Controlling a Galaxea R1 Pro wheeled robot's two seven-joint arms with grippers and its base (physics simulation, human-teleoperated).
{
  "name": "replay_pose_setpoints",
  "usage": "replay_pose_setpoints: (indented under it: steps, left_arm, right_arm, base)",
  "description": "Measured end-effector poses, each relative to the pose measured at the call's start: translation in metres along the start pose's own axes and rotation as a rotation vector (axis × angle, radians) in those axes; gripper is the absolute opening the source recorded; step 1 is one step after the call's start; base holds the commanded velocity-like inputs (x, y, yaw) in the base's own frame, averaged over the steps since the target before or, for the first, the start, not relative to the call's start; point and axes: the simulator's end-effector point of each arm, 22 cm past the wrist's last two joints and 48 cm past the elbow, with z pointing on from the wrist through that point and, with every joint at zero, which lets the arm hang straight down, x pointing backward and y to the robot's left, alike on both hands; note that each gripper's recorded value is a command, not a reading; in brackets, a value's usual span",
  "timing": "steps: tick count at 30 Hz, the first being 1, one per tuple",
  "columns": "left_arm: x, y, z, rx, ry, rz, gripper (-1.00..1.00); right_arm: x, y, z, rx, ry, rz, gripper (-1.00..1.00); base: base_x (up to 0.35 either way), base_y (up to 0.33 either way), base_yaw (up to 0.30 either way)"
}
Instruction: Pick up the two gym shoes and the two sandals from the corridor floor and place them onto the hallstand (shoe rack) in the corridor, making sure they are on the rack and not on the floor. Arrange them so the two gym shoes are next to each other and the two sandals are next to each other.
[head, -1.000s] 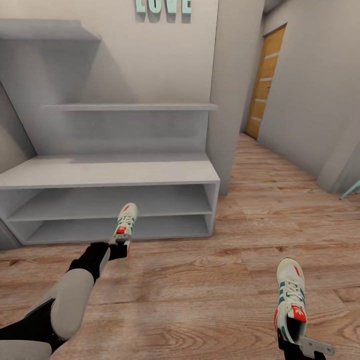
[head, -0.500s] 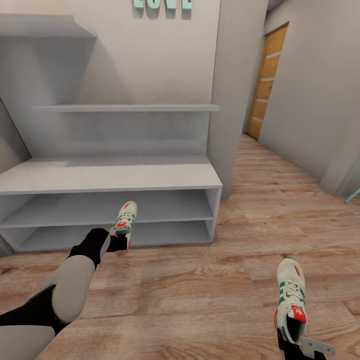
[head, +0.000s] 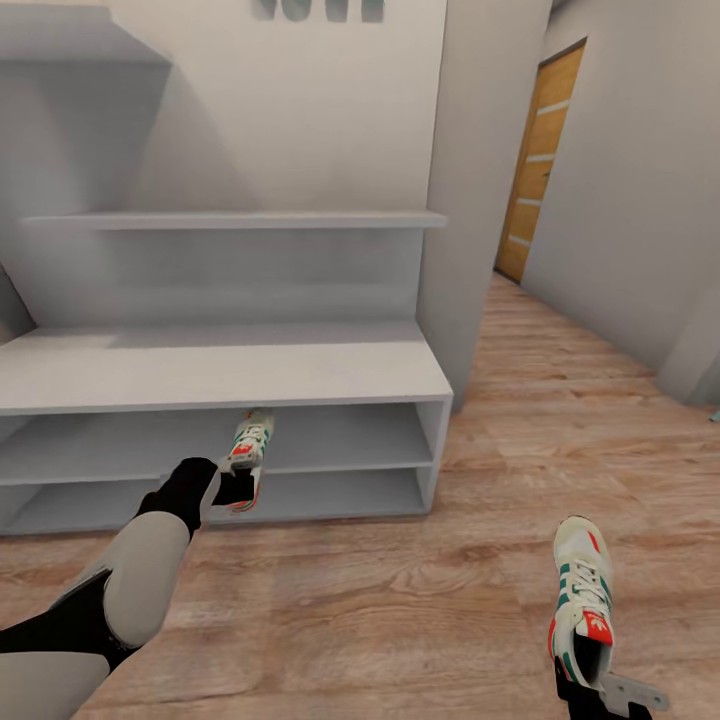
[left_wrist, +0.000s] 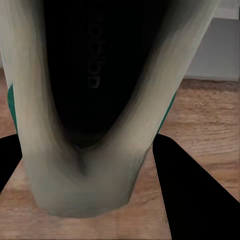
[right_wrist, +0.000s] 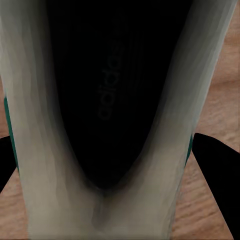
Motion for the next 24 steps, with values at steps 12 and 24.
replay_pose_setpoints:
  steps: [12, 24]
  left_arm:
    - [0.0011, -0.0001, 0.0006, 0.001, 0.000, -0.001, -1.00]
    - [0.0018, 0.0003, 0.0009, -0.001, 0.000, 0.001, -1.00]
  right_arm:
    - [0.0004, 0.0000, 0.0000, 0.000, 0.001, 0.000, -1.00]
    - [0.0006, -0.0003, 0.0000, 0.001, 0.001, 0.000, -1.00]
  base:
    - [0.187, -0.031, 0.000]
    - [0.157, -0.027, 0.000]
